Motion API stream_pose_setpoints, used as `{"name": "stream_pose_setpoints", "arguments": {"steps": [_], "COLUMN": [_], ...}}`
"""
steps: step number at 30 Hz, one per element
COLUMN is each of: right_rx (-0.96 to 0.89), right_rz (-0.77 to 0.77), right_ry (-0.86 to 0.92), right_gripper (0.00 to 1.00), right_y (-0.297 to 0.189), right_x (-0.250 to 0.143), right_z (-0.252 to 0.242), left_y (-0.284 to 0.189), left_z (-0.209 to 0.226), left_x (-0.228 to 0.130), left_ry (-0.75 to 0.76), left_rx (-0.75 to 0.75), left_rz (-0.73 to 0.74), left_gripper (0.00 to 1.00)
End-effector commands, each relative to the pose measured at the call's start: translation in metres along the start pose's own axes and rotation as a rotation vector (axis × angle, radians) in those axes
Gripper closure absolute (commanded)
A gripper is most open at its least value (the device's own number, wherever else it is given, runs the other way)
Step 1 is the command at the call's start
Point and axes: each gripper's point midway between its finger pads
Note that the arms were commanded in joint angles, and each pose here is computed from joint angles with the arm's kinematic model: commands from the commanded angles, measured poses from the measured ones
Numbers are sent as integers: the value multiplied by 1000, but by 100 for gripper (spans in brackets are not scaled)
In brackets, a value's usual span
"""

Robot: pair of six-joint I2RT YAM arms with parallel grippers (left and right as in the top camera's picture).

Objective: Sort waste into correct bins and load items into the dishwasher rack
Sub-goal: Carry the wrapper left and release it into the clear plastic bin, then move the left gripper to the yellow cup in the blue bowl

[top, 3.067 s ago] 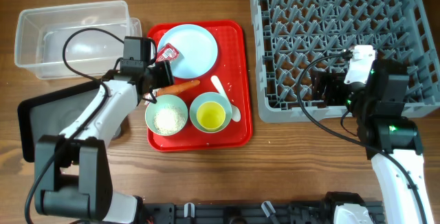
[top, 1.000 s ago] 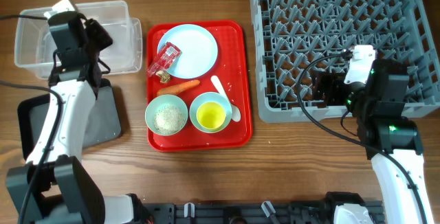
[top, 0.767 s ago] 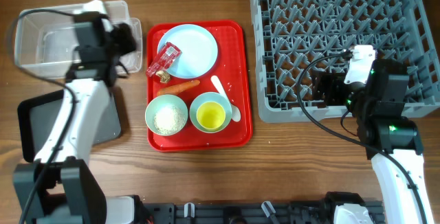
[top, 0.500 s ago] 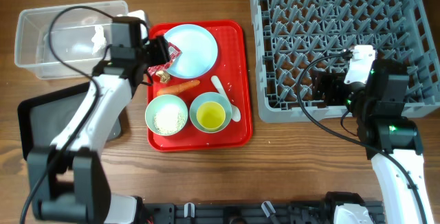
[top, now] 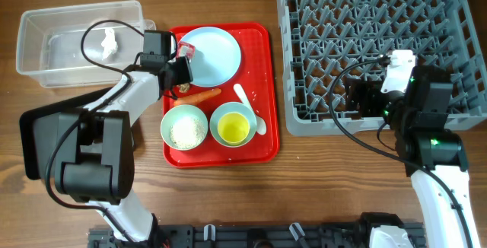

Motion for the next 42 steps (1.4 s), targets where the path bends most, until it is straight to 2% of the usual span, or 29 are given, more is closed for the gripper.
{"name": "stream_pose_setpoints", "arguments": {"steps": [1, 3, 7, 12, 15, 22, 28, 29, 31, 34, 42], "right_rx": [-5, -5, -5, -5, -5, -5, -5, -5, -5, -4, -4], "right_rz": [-22, -22, -22, -23, -22, -23, -23, -23, -23, -23, -23], "right_ry": [8, 7, 7, 7, 7, 7, 7, 7, 7, 7, 7], "right_gripper": [5, 5, 5, 5, 5, 5, 5, 5, 5, 5, 5], "right_y": [-3, -3, -3, -3, -3, -3, -3, -3, -3, -3, -3], "right_x": [10, 10, 10, 10, 10, 10, 10, 10, 10, 10, 10], "right_z": [2, 2, 2, 2, 2, 2, 2, 2, 2, 2, 2], "left_y": [-4, -10, -30, -68, -93, -147, -141, -138, -131, -130, -125], "left_z": [0, 0, 5, 4, 14, 84, 154, 161, 165, 162, 114], "left_x": [5, 12, 35, 64, 81, 106, 87, 83, 80, 82, 95], "left_ry": [14, 14, 14, 13, 1, -115, -271, -291, -300, -296, -218], "left_rx": [6, 8, 43, 43, 93, 289, 381, 388, 361, 331, 204], "left_rz": [-19, -42, -111, -224, -300, -451, -417, -409, -397, -403, -417], "left_gripper": [79, 88, 96, 96, 96, 96, 96, 91, 63, 41, 37]}}
Point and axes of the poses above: each gripper's point midway between its finger pads, its own y axis out along the fingers, its own z axis along the line the jaws close on, x = y × z, and after that the axes turned 15 degrees about y, right-handed
